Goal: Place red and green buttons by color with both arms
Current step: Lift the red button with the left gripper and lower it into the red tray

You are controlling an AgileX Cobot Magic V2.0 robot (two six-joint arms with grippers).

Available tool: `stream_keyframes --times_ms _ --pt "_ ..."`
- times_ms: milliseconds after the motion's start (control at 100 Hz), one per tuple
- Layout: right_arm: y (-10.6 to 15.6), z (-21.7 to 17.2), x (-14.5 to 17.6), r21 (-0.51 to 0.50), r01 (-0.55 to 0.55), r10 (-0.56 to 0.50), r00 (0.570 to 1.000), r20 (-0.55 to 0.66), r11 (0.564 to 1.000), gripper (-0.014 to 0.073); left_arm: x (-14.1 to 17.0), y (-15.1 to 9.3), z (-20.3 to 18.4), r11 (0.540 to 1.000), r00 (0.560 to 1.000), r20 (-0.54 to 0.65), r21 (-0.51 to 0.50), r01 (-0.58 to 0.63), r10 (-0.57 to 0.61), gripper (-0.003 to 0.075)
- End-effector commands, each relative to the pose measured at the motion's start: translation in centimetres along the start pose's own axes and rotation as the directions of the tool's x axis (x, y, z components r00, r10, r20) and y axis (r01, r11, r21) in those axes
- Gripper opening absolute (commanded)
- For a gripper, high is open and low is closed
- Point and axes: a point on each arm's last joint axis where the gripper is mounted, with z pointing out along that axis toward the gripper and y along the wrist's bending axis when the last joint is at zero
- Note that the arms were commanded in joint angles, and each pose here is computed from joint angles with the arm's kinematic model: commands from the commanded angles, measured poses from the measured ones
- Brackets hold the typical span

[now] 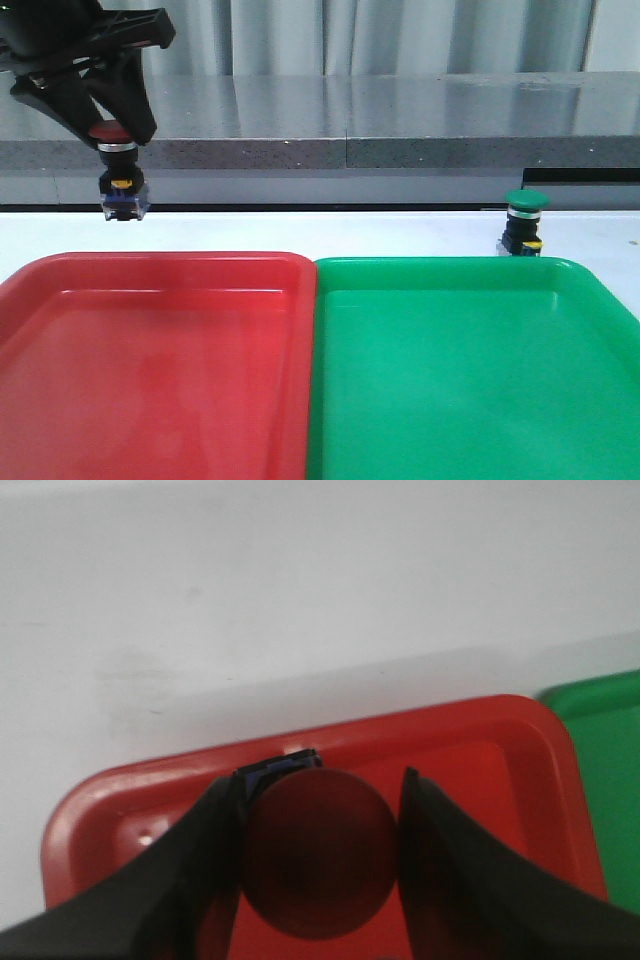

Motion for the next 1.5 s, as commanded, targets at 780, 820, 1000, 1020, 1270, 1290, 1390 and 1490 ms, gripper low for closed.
stream_keyframes --times_ms 780,820,1000,1020,1270,1290,1390,1490 --pt "0.1 -0.3 -1.5 -0.007 0.007 -0.006 0.993 0.119 1.0 -0.0064 8.9 -3.4 2.2 0.997 1.0 -0.003 0.078 -0.012 0.012 0.0136" --pt "0.1 -0.3 -1.5 -0.007 0.007 -0.006 0.993 0.119 1.0 -0.0064 8.9 -3.4 2.2 0.997 1.0 -0.003 0.078 -0.012 0.012 0.0159" --pt "0.1 -0.3 -1.5 -0.007 0.007 -0.006 0.993 0.119 1.0 -0.0064 8.9 -3.4 2.2 0.997 1.0 -0.002 0.08 -0.009 0.009 0.0372" --pt "0.1 -0.3 -1.5 -0.007 0.007 -0.006 0.993 0.119 1.0 -0.0064 8.9 -3.4 2.2 0.997 1.0 -0.002 0.08 -0.009 0.009 0.0391" --pt "0.1 -0.3 -1.5 -0.007 0.007 -0.006 0.993 0.119 1.0 -0.0064 8.9 -3.4 2.2 0.997 1.0 -0.004 0.08 0.005 -0.005 0.0503" --pt "0.1 -0.3 -1.5 -0.007 0.007 -0.006 0.993 0.119 1.0 -0.0064 8.9 -3.4 2.2 0.997 1.0 -0.004 0.08 0.005 -0.005 0.0503" --pt "0.1 -0.3 -1.5 -0.007 0.007 -0.006 0.993 0.119 1.0 -0.0064 8.9 -3.4 2.1 0.997 1.0 0.0 0.08 0.004 -0.004 0.0503" --pt "0.1 -0.3 -1.5 -0.007 0.007 -0.006 0.993 0.119 1.0 -0.0064 8.8 -3.3 2.0 0.997 1.0 0.005 0.075 0.004 -0.004 0.0503"
